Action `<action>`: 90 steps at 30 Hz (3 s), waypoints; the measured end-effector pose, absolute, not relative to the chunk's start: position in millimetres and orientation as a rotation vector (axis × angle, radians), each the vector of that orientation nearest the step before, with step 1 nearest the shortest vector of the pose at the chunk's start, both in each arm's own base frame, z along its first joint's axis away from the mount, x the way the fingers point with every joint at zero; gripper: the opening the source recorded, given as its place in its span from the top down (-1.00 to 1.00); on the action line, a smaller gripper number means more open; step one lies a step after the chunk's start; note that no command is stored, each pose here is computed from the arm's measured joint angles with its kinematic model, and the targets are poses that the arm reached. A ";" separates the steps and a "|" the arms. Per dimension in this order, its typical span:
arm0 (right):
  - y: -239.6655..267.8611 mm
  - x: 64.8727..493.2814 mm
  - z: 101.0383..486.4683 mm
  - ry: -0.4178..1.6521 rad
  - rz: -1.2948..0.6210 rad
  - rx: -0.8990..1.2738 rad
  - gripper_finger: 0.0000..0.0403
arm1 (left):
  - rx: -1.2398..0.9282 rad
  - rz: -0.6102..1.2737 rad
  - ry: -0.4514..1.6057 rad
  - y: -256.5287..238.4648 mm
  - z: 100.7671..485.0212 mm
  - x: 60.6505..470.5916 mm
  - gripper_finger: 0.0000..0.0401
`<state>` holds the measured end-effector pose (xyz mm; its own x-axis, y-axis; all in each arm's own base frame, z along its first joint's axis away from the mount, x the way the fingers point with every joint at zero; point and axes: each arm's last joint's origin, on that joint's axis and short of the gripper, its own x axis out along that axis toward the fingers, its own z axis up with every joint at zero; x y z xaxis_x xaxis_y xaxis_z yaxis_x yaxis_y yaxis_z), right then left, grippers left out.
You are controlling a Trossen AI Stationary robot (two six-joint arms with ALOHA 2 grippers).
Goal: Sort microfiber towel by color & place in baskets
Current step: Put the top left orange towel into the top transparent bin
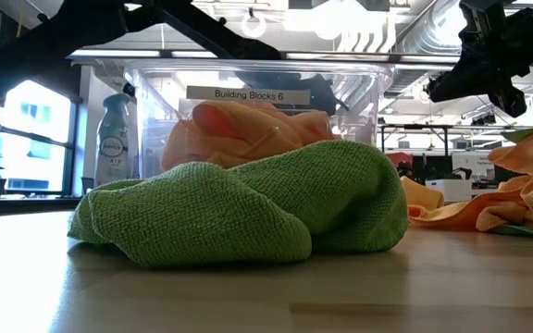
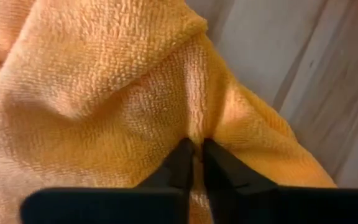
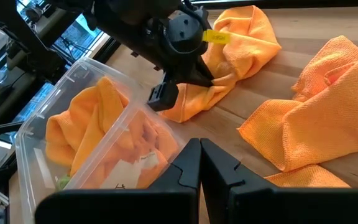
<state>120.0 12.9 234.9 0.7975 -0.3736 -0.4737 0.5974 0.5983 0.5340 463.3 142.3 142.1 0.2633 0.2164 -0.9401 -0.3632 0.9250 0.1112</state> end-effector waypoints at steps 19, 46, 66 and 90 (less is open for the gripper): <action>13.1 120.0 234.8 0.335 -0.569 0.737 1.00 | 0.016 0.485 0.945 138.6 305.9 438.6 1.00; 16.2 120.2 233.1 0.428 -0.461 0.691 1.00 | 0.040 0.561 0.459 -15.1 467.7 334.8 1.00; 18.2 120.0 232.1 0.480 -0.391 0.668 1.00 | -0.337 0.566 0.551 -91.2 435.8 325.4 1.00; 18.3 119.7 231.5 0.490 -0.389 0.667 1.00 | -0.686 0.708 1.176 -47.7 268.8 434.1 1.00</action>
